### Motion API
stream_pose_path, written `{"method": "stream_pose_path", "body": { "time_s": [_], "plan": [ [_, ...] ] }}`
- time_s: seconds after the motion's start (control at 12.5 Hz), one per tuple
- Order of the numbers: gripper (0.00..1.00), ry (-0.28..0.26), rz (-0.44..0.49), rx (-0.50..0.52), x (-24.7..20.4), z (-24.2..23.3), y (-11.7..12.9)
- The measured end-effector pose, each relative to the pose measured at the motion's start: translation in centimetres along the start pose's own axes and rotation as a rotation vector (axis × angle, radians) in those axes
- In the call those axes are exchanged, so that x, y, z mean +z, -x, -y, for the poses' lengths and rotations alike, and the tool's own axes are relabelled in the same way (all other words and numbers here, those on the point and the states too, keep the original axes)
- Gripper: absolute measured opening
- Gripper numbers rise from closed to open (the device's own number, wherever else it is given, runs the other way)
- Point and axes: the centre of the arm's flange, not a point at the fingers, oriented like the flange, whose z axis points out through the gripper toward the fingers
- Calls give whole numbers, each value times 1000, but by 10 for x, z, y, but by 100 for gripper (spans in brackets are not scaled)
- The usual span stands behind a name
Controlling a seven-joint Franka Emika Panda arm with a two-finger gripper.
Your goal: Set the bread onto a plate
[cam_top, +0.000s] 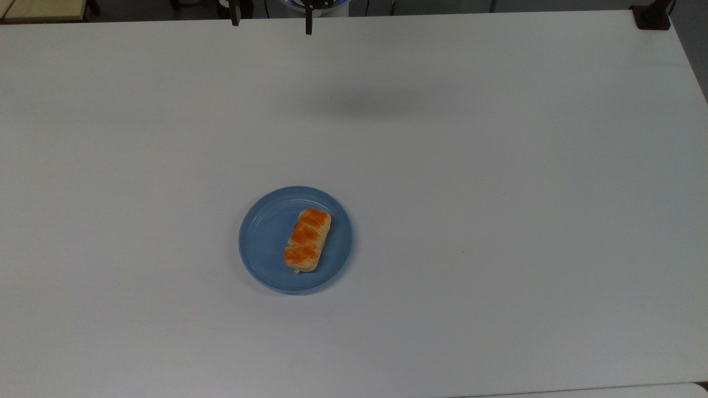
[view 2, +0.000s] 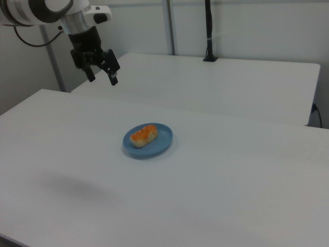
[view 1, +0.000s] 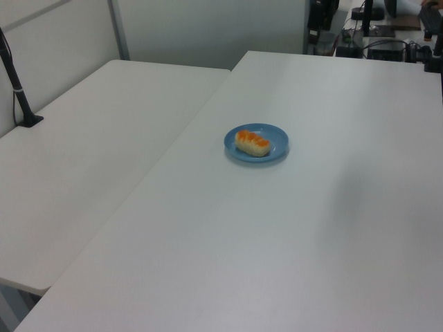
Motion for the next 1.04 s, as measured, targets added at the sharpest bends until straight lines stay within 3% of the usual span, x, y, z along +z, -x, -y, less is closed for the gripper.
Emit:
{"method": "stream_pose_path", "body": {
  "time_s": [0.32,1.04],
  "plan": [
    [100,3,48,-83,-1,-4,9],
    [100,3,57,-95,2,-4,11]
  ]
}}
